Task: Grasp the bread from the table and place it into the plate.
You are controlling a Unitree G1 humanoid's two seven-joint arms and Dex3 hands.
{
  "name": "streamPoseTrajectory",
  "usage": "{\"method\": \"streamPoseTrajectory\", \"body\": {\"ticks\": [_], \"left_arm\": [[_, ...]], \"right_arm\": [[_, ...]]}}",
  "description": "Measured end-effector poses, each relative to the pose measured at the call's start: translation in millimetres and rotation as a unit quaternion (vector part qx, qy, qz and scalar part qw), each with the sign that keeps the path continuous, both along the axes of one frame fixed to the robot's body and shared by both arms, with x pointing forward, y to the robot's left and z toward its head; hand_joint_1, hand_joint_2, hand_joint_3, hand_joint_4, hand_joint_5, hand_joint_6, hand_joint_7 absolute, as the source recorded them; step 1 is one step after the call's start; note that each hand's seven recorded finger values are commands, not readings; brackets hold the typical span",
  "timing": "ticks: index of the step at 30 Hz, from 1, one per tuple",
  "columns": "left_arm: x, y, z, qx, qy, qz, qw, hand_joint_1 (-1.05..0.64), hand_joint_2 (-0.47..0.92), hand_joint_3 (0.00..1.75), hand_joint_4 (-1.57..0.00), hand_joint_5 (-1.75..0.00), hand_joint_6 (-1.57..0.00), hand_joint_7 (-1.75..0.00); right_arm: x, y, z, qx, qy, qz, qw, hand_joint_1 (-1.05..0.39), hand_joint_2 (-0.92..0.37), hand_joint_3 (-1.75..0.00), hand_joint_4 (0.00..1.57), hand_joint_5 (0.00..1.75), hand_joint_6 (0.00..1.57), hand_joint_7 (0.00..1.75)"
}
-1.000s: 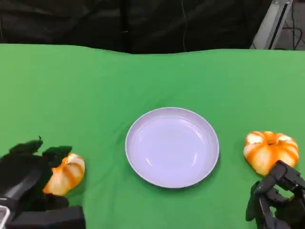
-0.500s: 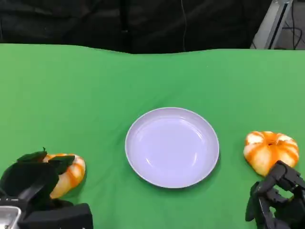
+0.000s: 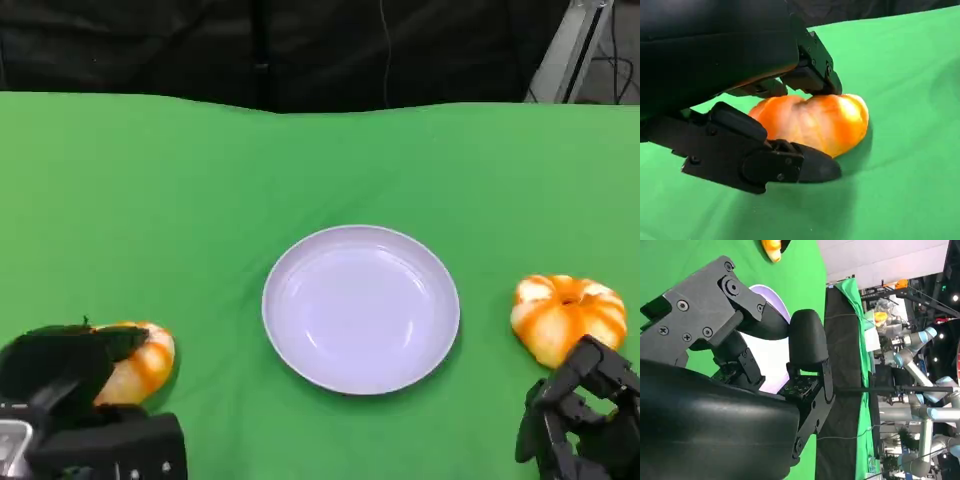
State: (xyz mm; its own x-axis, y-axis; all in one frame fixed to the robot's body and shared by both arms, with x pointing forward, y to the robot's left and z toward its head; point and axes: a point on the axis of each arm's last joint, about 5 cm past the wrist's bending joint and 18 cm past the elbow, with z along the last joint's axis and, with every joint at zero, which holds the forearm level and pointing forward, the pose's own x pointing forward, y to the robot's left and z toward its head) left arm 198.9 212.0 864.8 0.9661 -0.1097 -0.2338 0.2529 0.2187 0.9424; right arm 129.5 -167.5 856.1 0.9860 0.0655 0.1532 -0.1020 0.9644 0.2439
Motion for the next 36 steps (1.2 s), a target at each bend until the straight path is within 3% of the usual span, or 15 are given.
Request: {"method": "streamPoseTrajectory", "body": {"ticks": [3, 4, 8, 9, 10, 11, 14, 24, 36], "left_arm": [[1, -1, 1.3, -0.021, -0.001, 0.007, 1.000, -0.20, 0.92, 0.33, -0.96, -0.12, -0.96, -0.11], [1, -1, 1.4, -0.028, -0.001, 0.010, 1.000, -0.13, 0.92, 0.22, -1.05, -0.24, -1.06, -0.13], [1, -1, 1.6, -0.053, -0.018, 0.014, 0.998, -0.07, 0.92, 0.10, -0.86, -1.12, -1.24, -0.20], [1, -1, 1.3, -0.057, -0.026, 0.014, 0.998, -0.09, 0.92, 0.10, -0.76, -1.37, -1.10, -0.54], [0, -1, 0.7, -0.059, -0.036, 0.013, 0.998, -0.12, 0.92, 0.13, -0.66, -1.59, -0.77, -1.23], [0, -1, 0.0, -0.060, -0.045, 0.013, 0.997, -0.12, 0.92, 0.13, -0.63, -1.67, -0.64, -1.48], [0, -1, -1.7, -0.061, -0.058, 0.015, 0.996, -0.09, 0.92, 0.12, -0.61, -1.74, -0.52, -1.72], [-2, -1, -4.1, -0.079, -0.095, 0.009, 0.992, -0.07, 0.92, 0.14, -0.57, -1.75, -0.48, -1.75], [7, -12, 43.5, -0.109, -0.190, -0.030, 0.975, -0.06, 0.90, 0.31, -0.62, -1.75, -0.61, -1.68]], "right_arm": [[0.1, 0.0, 0.5, 0.000, -0.001, 0.000, 1.0000, -0.14, -0.49, -1.29, 0.93, 1.75, 0.80, 1.62], [0.1, 0.0, 0.6, 0.000, -0.001, 0.000, 1.0000, -0.14, -0.49, -1.29, 0.93, 1.75, 0.80, 1.62], [-0.1, 0.0, 0.6, -0.001, -0.001, 0.000, 1.0000, -0.15, -0.49, -1.29, 0.93, 1.75, 0.80, 1.62], [-0.2, 0.0, 0.6, -0.001, -0.001, -0.001, 1.0000, -0.14, -0.49, -1.29, 0.92, 1.75, 0.80, 1.62], [-0.2, 0.0, 0.7, -0.001, -0.001, -0.001, 1.0000, -0.14, -0.49, -1.29, 0.92, 1.75, 0.80, 1.62], [-0.2, -0.1, 0.8, -0.001, -0.001, -0.001, 1.0000, -0.14, -0.49, -1.29, 0.92, 1.75, 0.80, 1.62], [-0.2, -0.1, 1.1, -0.001, -0.001, -0.001, 1.0000, -0.15, -0.48, -1.29, 0.92, 1.75, 0.80, 1.62], [-0.2, -0.2, 1.3, -0.001, -0.001, 0.000, 1.0000, -0.14, -0.49, -1.28, 0.92, 1.75, 0.79, 1.63], [-0.2, -0.5, 1.0, 0.001, -0.001, 0.000, 1.0000, -0.14, -0.50, -1.27, 0.92, 1.75, 0.80, 1.62]]}}
